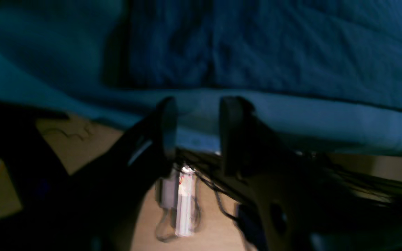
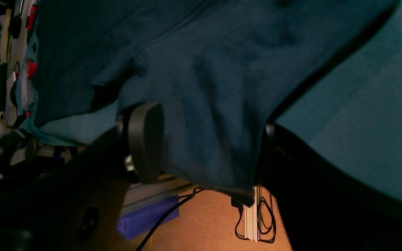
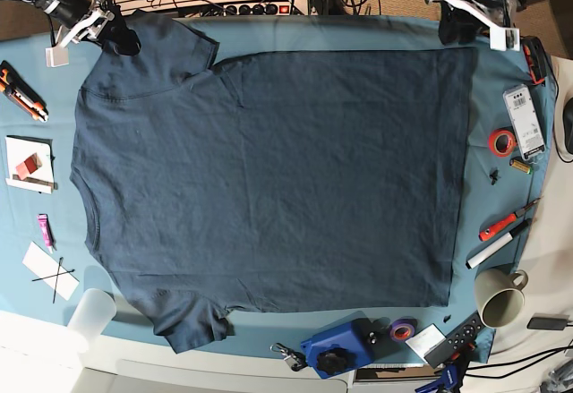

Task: Fold the T-shirt properly
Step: 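Grasp the shirt's shoulder edges with the left and right grippers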

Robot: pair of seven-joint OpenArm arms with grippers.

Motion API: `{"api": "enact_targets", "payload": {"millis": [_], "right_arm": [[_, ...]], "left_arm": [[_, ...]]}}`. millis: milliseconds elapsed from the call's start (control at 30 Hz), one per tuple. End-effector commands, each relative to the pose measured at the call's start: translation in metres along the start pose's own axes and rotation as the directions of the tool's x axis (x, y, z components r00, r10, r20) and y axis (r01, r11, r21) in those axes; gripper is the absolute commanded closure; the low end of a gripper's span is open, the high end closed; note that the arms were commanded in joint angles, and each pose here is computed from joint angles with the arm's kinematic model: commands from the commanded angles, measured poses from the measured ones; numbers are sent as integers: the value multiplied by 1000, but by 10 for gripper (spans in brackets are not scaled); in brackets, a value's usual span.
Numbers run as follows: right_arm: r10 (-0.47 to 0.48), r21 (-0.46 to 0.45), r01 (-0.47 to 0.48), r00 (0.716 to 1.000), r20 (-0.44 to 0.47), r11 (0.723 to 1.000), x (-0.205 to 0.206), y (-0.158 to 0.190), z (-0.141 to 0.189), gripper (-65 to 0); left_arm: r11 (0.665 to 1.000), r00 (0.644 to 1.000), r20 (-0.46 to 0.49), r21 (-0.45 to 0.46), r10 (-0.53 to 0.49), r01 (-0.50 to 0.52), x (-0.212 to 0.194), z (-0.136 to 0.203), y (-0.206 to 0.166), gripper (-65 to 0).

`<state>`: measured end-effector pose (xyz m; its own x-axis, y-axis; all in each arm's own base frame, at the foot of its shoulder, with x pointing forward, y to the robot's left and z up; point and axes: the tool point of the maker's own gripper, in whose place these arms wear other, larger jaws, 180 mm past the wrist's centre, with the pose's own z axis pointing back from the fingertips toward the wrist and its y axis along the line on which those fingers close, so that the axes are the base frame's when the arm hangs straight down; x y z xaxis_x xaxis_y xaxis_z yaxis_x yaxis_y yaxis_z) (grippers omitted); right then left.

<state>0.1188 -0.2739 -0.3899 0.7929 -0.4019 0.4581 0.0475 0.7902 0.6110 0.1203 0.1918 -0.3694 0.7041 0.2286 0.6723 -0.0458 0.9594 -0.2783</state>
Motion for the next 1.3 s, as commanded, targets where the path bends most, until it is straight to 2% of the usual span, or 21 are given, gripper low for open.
{"api": "enact_targets", "payload": {"millis": [0, 67, 200, 333, 400, 533, 633, 700, 800, 900, 1033, 1167, 1200, 1267], "right_arm": [[-7, -80, -6, 987, -161, 997, -32, -15, 6, -351], [-7, -80, -6, 987, -161, 997, -32, -16, 6, -351], [-7, -80, -6, 987, -161, 997, -32, -16, 6, -351], [-7, -80, -6, 987, -161, 997, -32, -16, 6, -351], [-7, -80, -6, 987, -160, 997, -32, -15, 6, -351], [-7, -80, -6, 987, -163, 997, -33, -16, 6, -351], [-8, -80, -6, 987, -163, 997, -33, -15, 6, -351], [-8, -80, -6, 986, -166, 997, -33, -15, 6, -351], [-8, -80, -6, 986, -167, 997, -33, -15, 6, -351], [-8, -80, -6, 985, -170, 997, -34, -15, 6, -351], [-8, -78, -4, 987, -163, 997, -33, -15, 6, -351], [-2, -73, -9, 989, -147, 997, -27, -14, 3, -349], [1, -70, -11, 990, -142, 997, -25, -13, 2, -335], [8, -63, -16, 992, -129, 998, -20, -12, -1, -233]], "left_arm": [[999, 998, 44, 5, -44, 44, 16, 2, 3, -218], [997, 996, 41, 15, -78, 78, 23, -1, 10, -226], [992, 998, 27, 114, -54, 51, 30, -3, 38, -308], [987, 997, 16, 146, -75, 72, 35, -1, 48, -314], [988, 996, 1, 129, -87, 86, 34, -2, 46, -314], [996, 1000, -18, 84, 6, -4, 26, -12, 43, -314], [995, 998, -34, 91, 50, -46, 18, -23, 52, -314], [997, 996, -61, 55, 66, -63, 9, -30, 50, -314], [989, 983, -116, -4, 144, -145, -7, -37, 44, -314], [979, 972, -148, -61, 183, -193, -20, -40, 38, -314], [957, 942, -239, -115, 234, -266, -36, -36, 23, -314], [948, 945, -182, -116, 273, -296, -28, -42, 19, -303], [945, 941, -176, -108, 288, -310, -27, -44, 19, -289], [944, 940, -176, -104, 292, -313, -27, -47, 17, -243]]}}
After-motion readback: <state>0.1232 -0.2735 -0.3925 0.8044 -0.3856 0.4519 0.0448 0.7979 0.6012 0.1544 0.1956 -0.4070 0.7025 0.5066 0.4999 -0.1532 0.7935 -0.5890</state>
